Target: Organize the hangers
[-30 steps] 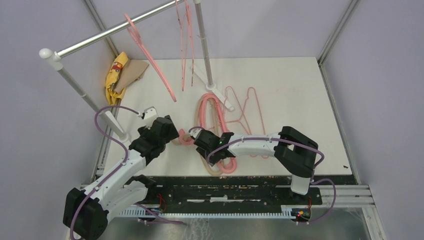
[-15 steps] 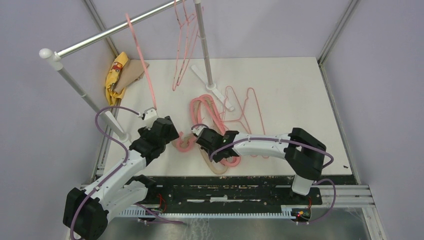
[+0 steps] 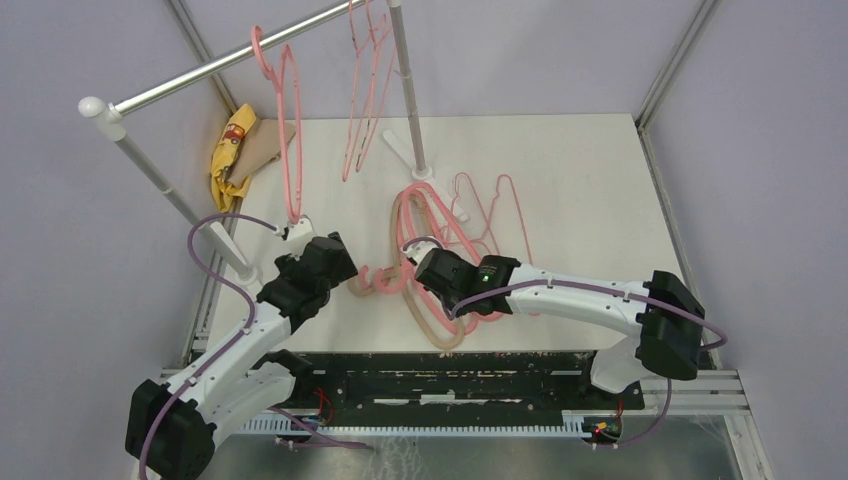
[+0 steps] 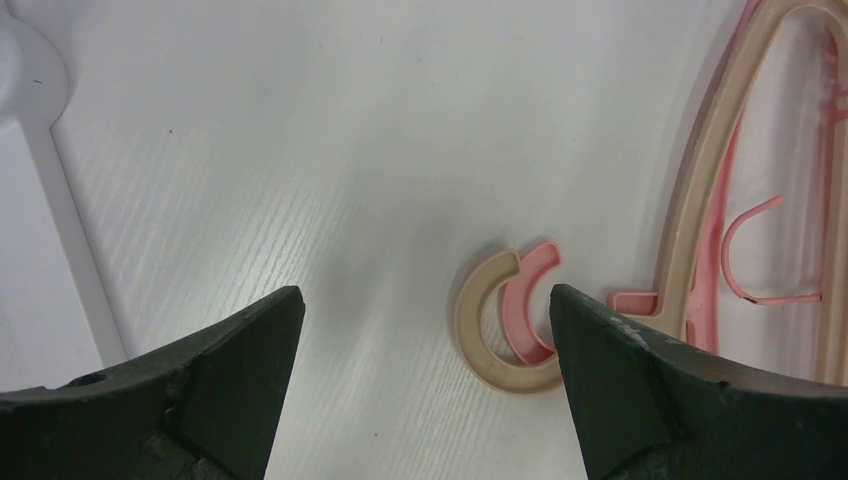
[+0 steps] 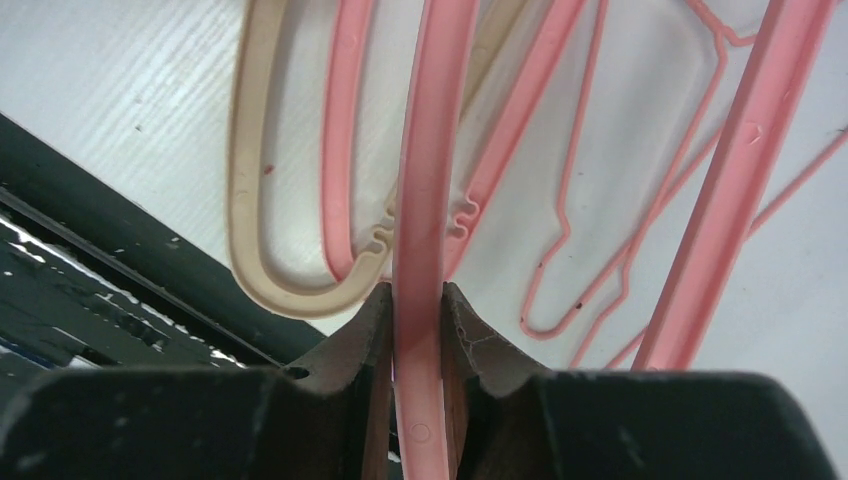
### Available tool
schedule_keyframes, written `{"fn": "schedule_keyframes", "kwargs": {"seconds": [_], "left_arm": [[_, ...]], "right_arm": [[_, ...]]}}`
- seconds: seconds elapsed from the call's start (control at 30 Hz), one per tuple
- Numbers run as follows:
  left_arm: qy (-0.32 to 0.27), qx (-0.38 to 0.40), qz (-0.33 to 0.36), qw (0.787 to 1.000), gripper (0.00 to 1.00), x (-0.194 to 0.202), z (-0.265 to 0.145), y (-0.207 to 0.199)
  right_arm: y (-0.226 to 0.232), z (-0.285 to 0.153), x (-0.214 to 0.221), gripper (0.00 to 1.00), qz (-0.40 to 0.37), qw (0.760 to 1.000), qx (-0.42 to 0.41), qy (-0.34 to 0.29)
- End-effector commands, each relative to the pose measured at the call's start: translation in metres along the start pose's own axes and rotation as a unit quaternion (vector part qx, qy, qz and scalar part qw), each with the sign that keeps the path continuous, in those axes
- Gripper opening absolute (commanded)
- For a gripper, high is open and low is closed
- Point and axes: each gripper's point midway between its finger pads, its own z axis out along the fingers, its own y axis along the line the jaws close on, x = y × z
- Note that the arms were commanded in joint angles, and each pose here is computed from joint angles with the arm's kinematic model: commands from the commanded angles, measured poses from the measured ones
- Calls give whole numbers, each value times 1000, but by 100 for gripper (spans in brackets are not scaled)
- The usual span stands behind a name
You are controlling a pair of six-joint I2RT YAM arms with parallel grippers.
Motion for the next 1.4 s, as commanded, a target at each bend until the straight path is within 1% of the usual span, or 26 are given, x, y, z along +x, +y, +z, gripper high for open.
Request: {"fn": "schedule_keyframes", "kwargs": {"seconds": [0.0,0.17,0.23,0.33,0.43,0.57,0.63,0.7,0.83,1.03,1.07,1.13,1.27,1.37], "left_arm": [[-24,4,-16,1000,100,-11,-1,-3],[-26,1,-17,1000,100,-11,-1,-1],[-25,-1,-17,1000,100,-9,-1,1],[-23,-1,-16,1000,100,-7,2,0],[-19,-1,-13,1000,100,-6,5,-3],[-13,0,-10,1000,100,-4,8,-6],[-14,0,-9,1000,100,-3,9,-7],[-13,-1,-8,1000,100,-2,10,-6],[-13,-9,-10,1000,100,3,11,-1],[-10,-26,-20,999,100,16,14,13],[-9,-29,-21,999,100,18,15,14],[-6,-32,-19,999,100,22,16,17],[-1,-34,-15,999,100,25,19,17],[-1,-33,-14,999,100,24,19,15]], "right_arm": [[-36,-25,-2,17,-9,998,62,-22],[-62,-51,-6,13,8,996,74,-38],[-66,-65,-13,12,27,997,56,-49],[-53,-90,-35,12,71,994,-34,-81],[-33,-123,-62,12,98,981,-130,-106],[-9,-145,-68,11,87,971,-209,-77],[0,-152,-69,11,87,965,-237,-73],[4,-158,-71,10,90,961,-253,-74],[-1,-166,-71,9,98,958,-259,-73],[-16,-159,-61,8,118,960,-245,-65],[-18,-159,-61,4,121,960,-244,-66],[-20,-160,-64,1,131,957,-246,-76],[-10,-165,-83,1,150,940,-287,-106],[4,-172,-101,1,167,919,-333,-126]]}}
